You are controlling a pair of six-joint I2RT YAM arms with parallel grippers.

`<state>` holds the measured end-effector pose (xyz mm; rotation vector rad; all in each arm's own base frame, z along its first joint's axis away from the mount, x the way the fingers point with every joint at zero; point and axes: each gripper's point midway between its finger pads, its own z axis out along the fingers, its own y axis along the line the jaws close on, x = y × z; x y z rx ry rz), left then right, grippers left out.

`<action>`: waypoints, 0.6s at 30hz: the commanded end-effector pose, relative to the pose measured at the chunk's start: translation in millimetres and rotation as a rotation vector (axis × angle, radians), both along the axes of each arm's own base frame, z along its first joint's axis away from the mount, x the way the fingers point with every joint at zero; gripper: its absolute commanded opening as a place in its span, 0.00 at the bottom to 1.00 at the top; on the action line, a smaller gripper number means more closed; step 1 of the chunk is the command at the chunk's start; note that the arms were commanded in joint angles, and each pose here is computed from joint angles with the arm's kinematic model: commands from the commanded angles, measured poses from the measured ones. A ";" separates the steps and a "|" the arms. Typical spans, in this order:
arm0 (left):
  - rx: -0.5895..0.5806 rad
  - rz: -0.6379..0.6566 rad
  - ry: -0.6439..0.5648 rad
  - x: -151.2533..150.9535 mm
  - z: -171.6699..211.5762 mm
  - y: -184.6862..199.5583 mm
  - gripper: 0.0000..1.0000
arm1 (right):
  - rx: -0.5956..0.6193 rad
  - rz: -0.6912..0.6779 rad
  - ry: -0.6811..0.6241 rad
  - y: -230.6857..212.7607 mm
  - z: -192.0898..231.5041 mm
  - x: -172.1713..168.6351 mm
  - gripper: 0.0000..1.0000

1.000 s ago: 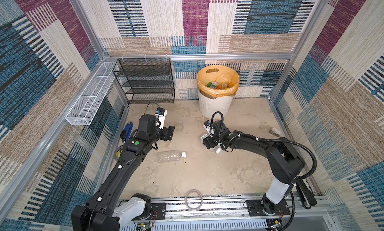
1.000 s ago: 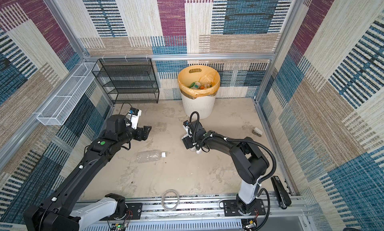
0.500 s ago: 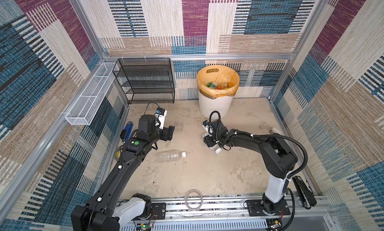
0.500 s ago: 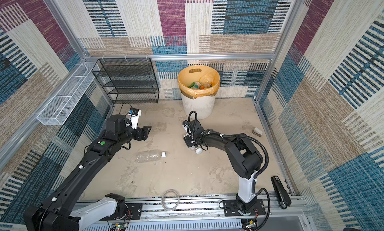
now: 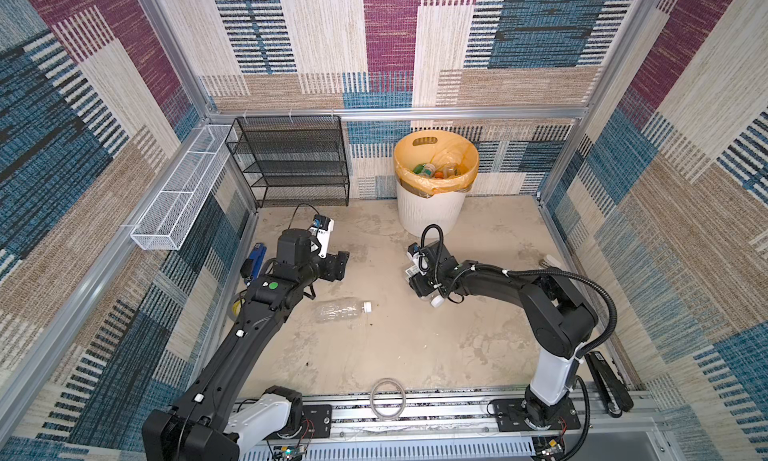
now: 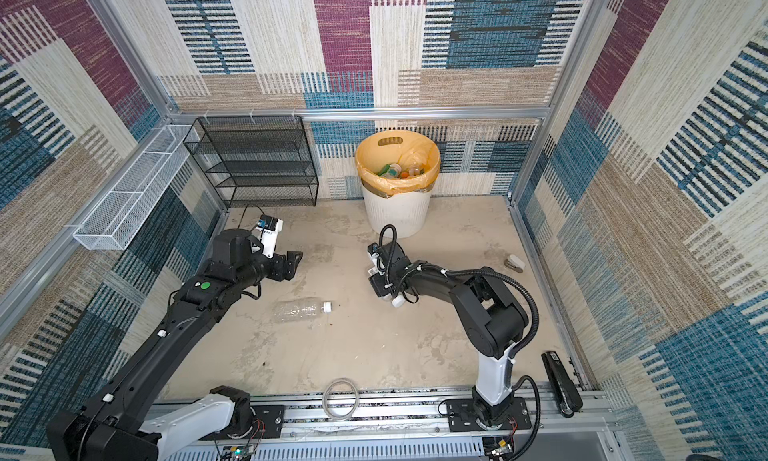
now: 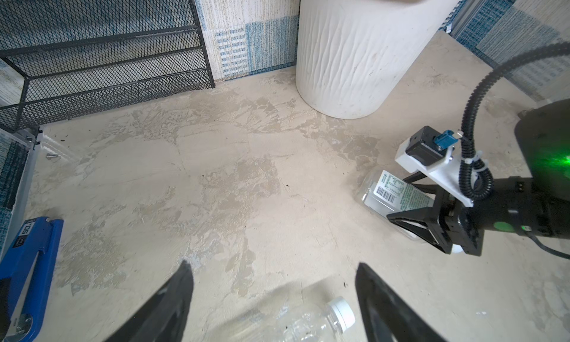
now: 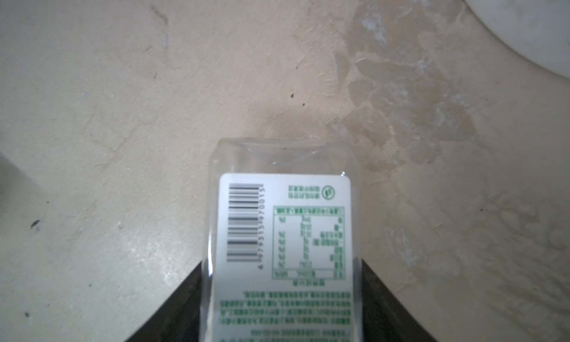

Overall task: Throw the plastic bottles in the bin
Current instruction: 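Carry the white-label bottle with right gripper over the bin and open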

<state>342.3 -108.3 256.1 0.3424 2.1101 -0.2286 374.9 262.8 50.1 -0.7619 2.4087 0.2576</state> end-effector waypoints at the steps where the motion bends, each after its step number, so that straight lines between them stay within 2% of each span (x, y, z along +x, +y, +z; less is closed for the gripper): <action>1: -0.002 -0.005 -0.014 0.1 4.7 -0.7 0.83 | 0.047 -0.016 -0.045 3.8 20.4 5.8 0.63; 4: -0.003 -0.006 -0.013 0.6 4.7 -0.9 0.83 | 0.079 -0.031 -0.088 1.9 43.1 7.9 0.57; 8: -0.005 -0.013 -0.012 0.1 3.8 -2.1 0.83 | 0.155 -0.067 -0.180 -6.3 85.2 11.2 0.57; 14: -0.012 -0.093 -0.043 -7.0 6.0 -16.7 0.81 | 0.335 -0.176 -0.427 -37.0 160.4 7.9 0.55; 18: -0.008 -0.157 -0.069 -15.1 6.4 -29.1 0.81 | 0.436 -0.242 -0.639 -65.0 211.8 -4.8 0.55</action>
